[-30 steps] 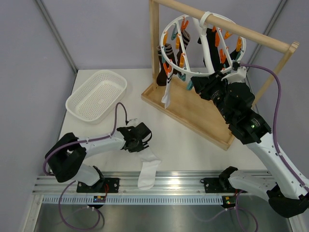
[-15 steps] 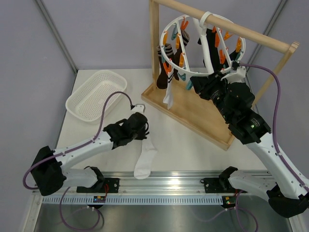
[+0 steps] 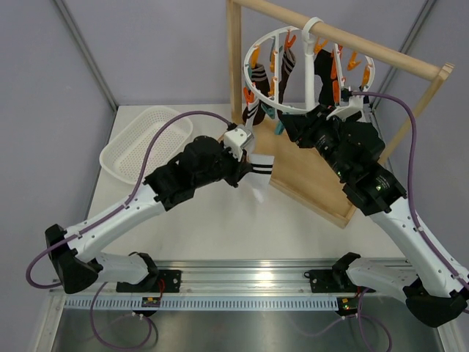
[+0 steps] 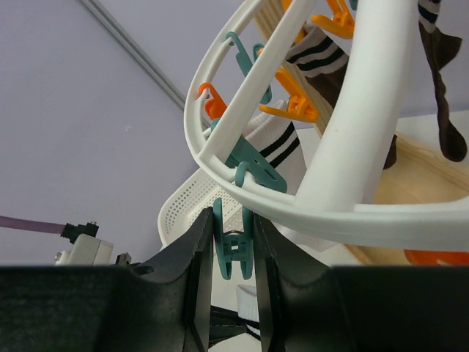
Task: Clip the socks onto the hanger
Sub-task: Clamp the sock onto the hanger.
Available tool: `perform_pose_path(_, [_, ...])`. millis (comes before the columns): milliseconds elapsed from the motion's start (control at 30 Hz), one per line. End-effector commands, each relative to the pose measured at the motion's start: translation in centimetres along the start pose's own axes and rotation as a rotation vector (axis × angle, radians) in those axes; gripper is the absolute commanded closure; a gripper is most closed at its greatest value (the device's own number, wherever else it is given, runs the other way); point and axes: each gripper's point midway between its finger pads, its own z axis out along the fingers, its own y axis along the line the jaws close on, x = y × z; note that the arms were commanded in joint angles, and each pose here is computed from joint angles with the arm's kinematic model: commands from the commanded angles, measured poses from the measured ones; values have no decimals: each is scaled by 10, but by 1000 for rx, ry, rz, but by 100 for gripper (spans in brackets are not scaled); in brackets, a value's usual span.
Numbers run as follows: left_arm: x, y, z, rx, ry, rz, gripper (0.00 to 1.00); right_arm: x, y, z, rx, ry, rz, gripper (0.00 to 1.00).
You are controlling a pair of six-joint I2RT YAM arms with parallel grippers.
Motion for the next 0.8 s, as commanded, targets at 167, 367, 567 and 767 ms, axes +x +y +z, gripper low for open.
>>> perform_pose_path(167, [-56, -23, 2, 136, -113, 198, 100, 37, 26, -9, -221, 147, -128, 100])
perform_pose_path(367, [-73, -40, -2, 251, -144, 339, 100, 44, 35, -15, -299, 183, -180, 100])
perform_pose_path(567, [-92, -45, -6, 363, -181, 339, 100, 48, 34, -18, -312, 191, -203, 100])
perform_pose_path(767, [-105, -45, -6, 425, -211, 347, 100, 47, 33, -20, -311, 187, -216, 100])
